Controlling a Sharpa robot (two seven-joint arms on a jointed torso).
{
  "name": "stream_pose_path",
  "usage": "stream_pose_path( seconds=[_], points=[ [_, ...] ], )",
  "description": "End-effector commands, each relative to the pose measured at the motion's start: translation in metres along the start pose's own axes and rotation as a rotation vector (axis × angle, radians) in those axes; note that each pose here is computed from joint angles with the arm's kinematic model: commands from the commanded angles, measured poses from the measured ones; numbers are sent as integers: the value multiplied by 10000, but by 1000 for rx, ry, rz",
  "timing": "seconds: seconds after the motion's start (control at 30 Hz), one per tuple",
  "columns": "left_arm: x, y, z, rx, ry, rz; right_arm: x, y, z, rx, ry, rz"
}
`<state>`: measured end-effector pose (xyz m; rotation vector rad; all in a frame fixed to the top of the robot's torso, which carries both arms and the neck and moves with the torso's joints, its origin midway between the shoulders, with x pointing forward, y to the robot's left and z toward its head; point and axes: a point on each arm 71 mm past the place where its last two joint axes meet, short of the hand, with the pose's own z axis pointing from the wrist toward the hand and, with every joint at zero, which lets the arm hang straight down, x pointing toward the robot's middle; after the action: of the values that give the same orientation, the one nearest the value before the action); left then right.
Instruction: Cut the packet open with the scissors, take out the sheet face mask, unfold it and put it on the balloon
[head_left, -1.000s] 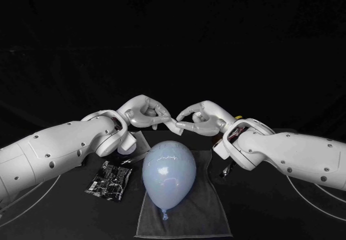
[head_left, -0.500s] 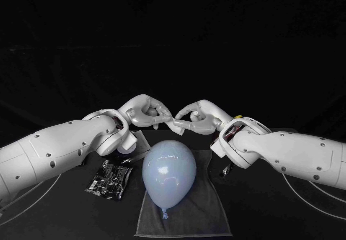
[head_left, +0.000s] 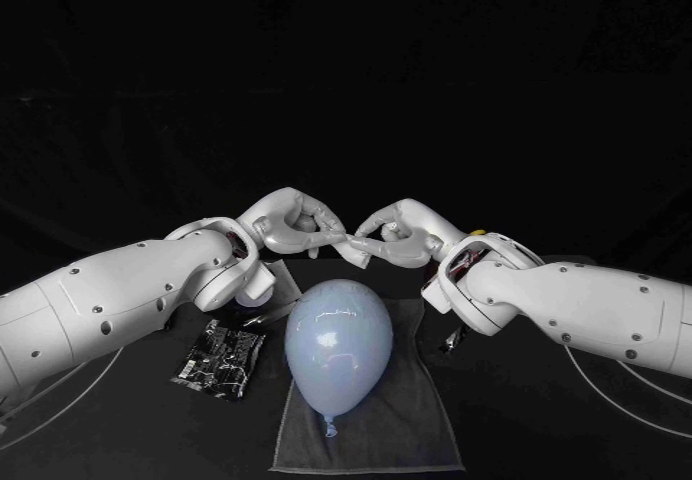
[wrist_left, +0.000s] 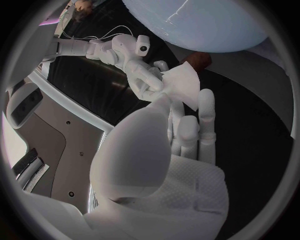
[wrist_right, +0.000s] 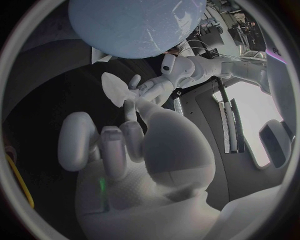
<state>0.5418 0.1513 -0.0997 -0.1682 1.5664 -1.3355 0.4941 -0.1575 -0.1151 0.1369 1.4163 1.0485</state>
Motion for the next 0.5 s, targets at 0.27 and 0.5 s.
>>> stream_pose_path(
  seconds=[0.27,0.5],
  points=[
    [-4,-16,3,9,10,4,-54,2,-26,-17,-41,30],
    [-8,-14,2,7,10,6,-59,6,-36,-21,-41,42]
  ],
)
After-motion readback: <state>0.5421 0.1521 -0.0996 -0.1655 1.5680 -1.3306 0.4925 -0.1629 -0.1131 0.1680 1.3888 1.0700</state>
